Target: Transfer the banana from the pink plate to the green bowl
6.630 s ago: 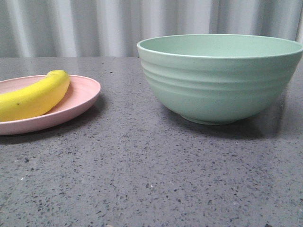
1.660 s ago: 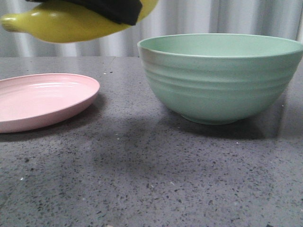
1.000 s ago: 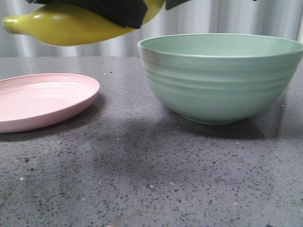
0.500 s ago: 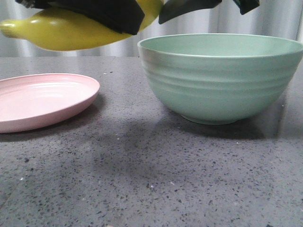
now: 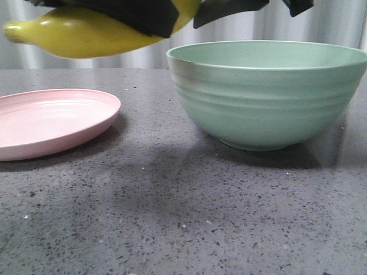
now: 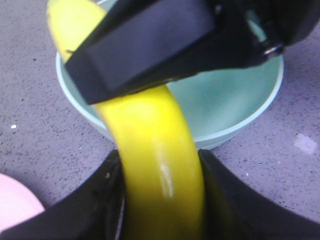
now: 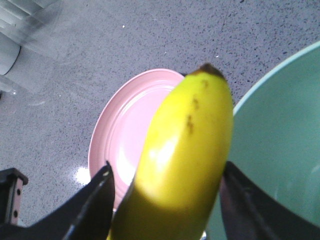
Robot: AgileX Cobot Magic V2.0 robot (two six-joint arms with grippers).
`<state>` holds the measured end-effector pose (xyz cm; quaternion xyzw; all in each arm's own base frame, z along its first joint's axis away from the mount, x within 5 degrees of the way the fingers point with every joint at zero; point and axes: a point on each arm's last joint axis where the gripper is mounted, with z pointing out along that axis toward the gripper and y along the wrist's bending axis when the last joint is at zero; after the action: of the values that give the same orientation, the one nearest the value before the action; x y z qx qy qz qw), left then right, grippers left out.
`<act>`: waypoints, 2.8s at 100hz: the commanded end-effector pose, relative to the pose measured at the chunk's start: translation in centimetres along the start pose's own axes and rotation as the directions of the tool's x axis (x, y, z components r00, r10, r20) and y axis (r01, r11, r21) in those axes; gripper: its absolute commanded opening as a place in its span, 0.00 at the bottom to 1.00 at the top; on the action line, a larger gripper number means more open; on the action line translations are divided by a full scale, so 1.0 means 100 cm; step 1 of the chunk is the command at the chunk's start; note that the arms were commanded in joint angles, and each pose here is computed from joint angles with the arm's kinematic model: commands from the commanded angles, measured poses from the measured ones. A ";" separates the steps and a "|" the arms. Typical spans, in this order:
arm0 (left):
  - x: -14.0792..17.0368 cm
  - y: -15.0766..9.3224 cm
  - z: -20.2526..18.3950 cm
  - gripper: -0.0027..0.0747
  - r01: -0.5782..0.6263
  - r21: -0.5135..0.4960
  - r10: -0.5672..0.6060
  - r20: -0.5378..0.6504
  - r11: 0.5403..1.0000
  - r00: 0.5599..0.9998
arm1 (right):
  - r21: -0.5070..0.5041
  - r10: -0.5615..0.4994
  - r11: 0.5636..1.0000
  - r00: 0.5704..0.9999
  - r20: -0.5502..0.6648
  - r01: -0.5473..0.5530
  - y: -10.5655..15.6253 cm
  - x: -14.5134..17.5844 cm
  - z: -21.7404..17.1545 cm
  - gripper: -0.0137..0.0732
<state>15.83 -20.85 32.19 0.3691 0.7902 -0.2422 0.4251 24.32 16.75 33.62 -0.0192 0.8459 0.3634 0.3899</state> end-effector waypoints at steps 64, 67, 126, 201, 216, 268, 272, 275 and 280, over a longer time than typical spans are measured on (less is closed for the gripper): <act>-0.024 -0.008 -0.015 0.53 -0.008 0.026 0.004 0.172 1.000 0.985 | -0.040 0.002 0.999 0.995 0.099 0.002 0.012 -0.016 -0.011 0.07; -0.025 -0.008 -0.017 0.56 -0.009 0.027 0.004 0.179 1.000 0.984 | -0.041 0.001 0.999 0.995 0.101 0.003 0.012 -0.016 -0.011 0.07; -0.043 0.017 -0.114 0.58 0.053 -0.086 -0.010 0.437 0.995 0.899 | 0.116 -0.260 0.965 0.916 0.304 0.235 0.002 -0.047 -0.082 0.07; -0.043 0.017 -0.115 0.58 0.054 -0.088 -0.010 0.438 0.995 0.899 | 0.332 -0.347 0.897 0.931 0.116 0.293 -0.060 -0.054 -0.030 0.22; -0.043 0.017 -0.115 0.58 0.054 -0.088 -0.010 0.438 0.995 0.899 | 0.335 -0.344 0.896 0.933 0.109 0.291 -0.063 -0.053 -0.025 0.58; -0.042 0.017 -0.115 0.58 0.055 -0.087 -0.012 0.437 0.995 0.900 | 0.350 -0.420 0.872 0.890 0.178 0.341 -0.051 -0.070 -0.035 0.67; -0.042 0.017 -0.115 0.58 0.055 -0.087 -0.012 0.437 0.995 0.900 | 0.348 -0.420 0.873 0.890 0.176 0.343 -0.049 -0.072 -0.036 0.67; -0.042 0.017 -0.115 0.58 0.055 -0.087 -0.012 0.437 0.995 0.900 | 0.345 -0.418 0.873 0.893 0.166 0.344 -0.048 -0.072 -0.037 0.67; -0.042 0.017 -0.115 0.58 0.055 -0.087 -0.012 0.437 0.995 0.900 | 0.342 -0.416 0.872 0.898 0.140 0.350 -0.046 -0.071 -0.041 0.65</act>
<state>13.25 -13.69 39.58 0.2893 0.7253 -0.2688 0.5639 28.76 9.49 34.37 -0.0824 0.8541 0.1439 0.4929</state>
